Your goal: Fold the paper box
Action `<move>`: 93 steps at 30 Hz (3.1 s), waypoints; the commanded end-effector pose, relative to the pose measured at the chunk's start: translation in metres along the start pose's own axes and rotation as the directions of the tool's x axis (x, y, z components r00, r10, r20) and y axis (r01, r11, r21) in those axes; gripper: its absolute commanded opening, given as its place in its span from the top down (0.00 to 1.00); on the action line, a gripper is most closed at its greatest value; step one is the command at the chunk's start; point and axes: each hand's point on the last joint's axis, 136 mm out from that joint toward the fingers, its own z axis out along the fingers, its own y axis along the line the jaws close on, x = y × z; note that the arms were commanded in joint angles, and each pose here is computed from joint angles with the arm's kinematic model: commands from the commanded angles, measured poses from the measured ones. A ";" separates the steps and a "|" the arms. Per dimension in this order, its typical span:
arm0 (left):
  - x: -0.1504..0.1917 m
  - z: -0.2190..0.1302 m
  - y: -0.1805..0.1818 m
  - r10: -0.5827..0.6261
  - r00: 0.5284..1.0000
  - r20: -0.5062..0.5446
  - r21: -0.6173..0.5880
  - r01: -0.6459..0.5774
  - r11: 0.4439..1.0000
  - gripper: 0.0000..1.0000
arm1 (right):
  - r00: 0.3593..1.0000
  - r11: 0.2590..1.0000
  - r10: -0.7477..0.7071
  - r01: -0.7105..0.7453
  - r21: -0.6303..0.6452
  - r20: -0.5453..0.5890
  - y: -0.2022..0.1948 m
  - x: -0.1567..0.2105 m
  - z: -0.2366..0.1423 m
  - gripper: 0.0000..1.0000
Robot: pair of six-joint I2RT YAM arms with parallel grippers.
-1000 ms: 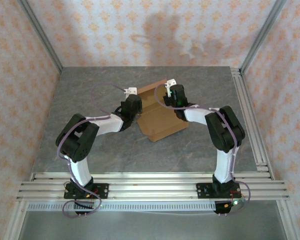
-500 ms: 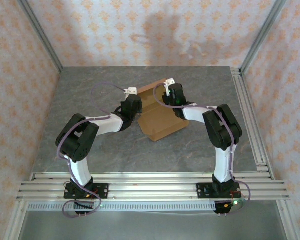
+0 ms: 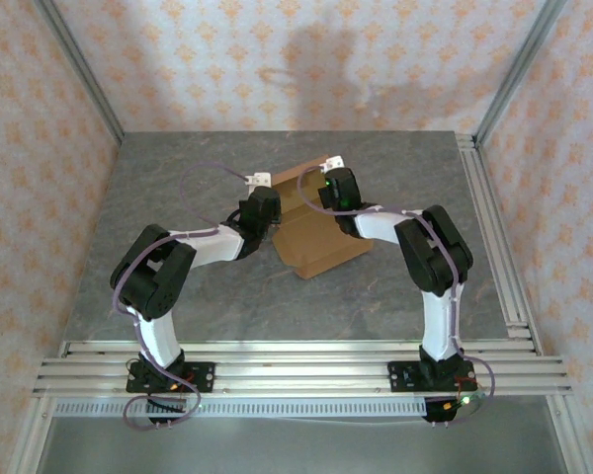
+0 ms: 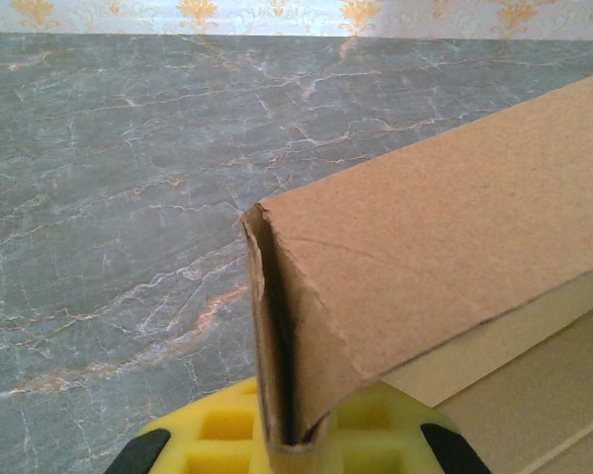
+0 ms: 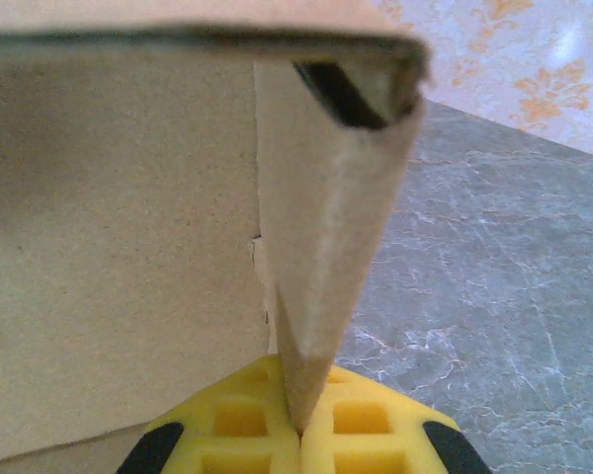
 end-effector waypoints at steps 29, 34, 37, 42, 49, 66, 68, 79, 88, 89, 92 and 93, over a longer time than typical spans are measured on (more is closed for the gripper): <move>0.079 -0.001 0.007 0.126 0.963 -0.240 0.020 -0.125 0.992 1.00 | 0.996 0.979 0.074 -0.061 -0.193 0.059 -0.021 -0.002 -0.068 0.26; 0.076 -0.001 0.004 0.104 0.965 -0.242 0.025 -0.101 0.995 1.00 | 0.967 0.942 0.241 -0.211 -0.261 0.088 -0.048 -0.007 -0.098 0.22; 0.071 -0.002 0.001 0.076 0.968 -0.237 0.037 -0.069 0.997 1.00 | 0.946 0.930 0.310 -0.281 -0.238 0.094 -0.067 -0.009 -0.109 0.22; 0.059 -0.004 -0.004 0.000 0.972 -0.237 0.060 0.015 0.998 1.00 | 0.914 0.915 0.384 -0.357 -0.190 0.130 -0.091 -0.018 -0.122 0.22; 0.049 -0.002 0.005 -0.216 0.934 -0.283 0.051 0.240 0.970 1.00 | 0.859 0.879 0.471 -0.441 -0.180 0.200 -0.114 -0.043 -0.143 0.22; 0.047 0.008 -0.004 -0.788 0.409 -0.459 -0.104 0.857 0.505 1.00 | 0.822 0.875 0.483 -0.441 -0.198 0.303 -0.132 -0.084 -0.190 0.24; 0.055 0.006 -0.003 -0.824 0.322 -0.465 -0.177 0.879 0.443 1.00 | 0.825 0.877 0.480 -0.439 -0.197 0.299 -0.132 -0.082 -0.190 0.24; 0.072 -0.016 0.010 -0.871 0.205 -0.447 -0.413 0.816 0.404 0.44 | 0.823 0.881 0.473 -0.430 -0.199 0.315 -0.131 -0.078 -0.191 0.24; 0.048 -0.036 0.024 -0.837 0.348 -0.423 -0.366 0.779 0.509 0.00 | 0.830 0.884 0.467 -0.432 -0.178 0.306 -0.133 -0.070 -0.189 0.24; 0.043 -0.040 0.028 -0.819 0.391 -0.420 -0.355 0.760 0.545 0.00 | 0.829 0.882 0.471 -0.435 -0.181 0.302 -0.132 -0.069 -0.188 0.24; 0.022 -0.051 0.039 -0.745 0.529 -0.406 -0.296 0.695 0.655 0.00 | 0.826 0.875 0.483 -0.446 -0.186 0.291 -0.131 -0.066 -0.187 0.24; 0.017 -0.054 0.043 -0.718 0.573 -0.396 -0.278 0.670 0.688 0.00 | 0.824 0.872 0.488 -0.452 -0.188 0.287 -0.130 -0.064 -0.186 0.24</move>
